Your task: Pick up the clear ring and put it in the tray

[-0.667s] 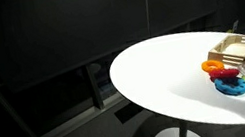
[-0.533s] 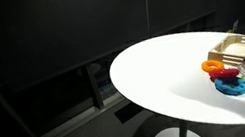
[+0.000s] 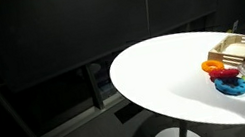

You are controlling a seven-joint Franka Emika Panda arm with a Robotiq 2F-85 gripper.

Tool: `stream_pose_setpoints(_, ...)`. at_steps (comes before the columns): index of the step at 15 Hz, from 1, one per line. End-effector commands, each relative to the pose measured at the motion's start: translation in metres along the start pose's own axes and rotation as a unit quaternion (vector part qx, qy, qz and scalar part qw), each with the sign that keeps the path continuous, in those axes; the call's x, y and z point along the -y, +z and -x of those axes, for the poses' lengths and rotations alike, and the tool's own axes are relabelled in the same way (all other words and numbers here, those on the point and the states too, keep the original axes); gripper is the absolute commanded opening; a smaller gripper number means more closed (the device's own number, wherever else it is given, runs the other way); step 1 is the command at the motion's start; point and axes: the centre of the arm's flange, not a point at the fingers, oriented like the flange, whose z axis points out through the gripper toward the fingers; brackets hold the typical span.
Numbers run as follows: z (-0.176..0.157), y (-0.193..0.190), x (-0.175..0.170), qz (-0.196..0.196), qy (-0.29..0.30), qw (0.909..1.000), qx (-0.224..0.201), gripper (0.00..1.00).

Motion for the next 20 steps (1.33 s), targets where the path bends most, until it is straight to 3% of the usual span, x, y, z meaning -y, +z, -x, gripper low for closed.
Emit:
stream_pose_setpoints(1, -0.008, -0.015, 0.002, 0.001, 0.009, 0.9998, -0.015, 1.0)
stream_pose_setpoints(6, -0.032, -0.03, 0.004, 0.005, 0.031, 0.9974, -0.065, 1.0)
stream_pose_setpoints(11, -0.066, -0.01, 0.001, 0.002, 0.062, 0.9941, -0.089, 1.0)
stream_pose_setpoints(20, -0.109, 0.056, -0.02, -0.014, 0.16, 0.9847, -0.069, 1.0)
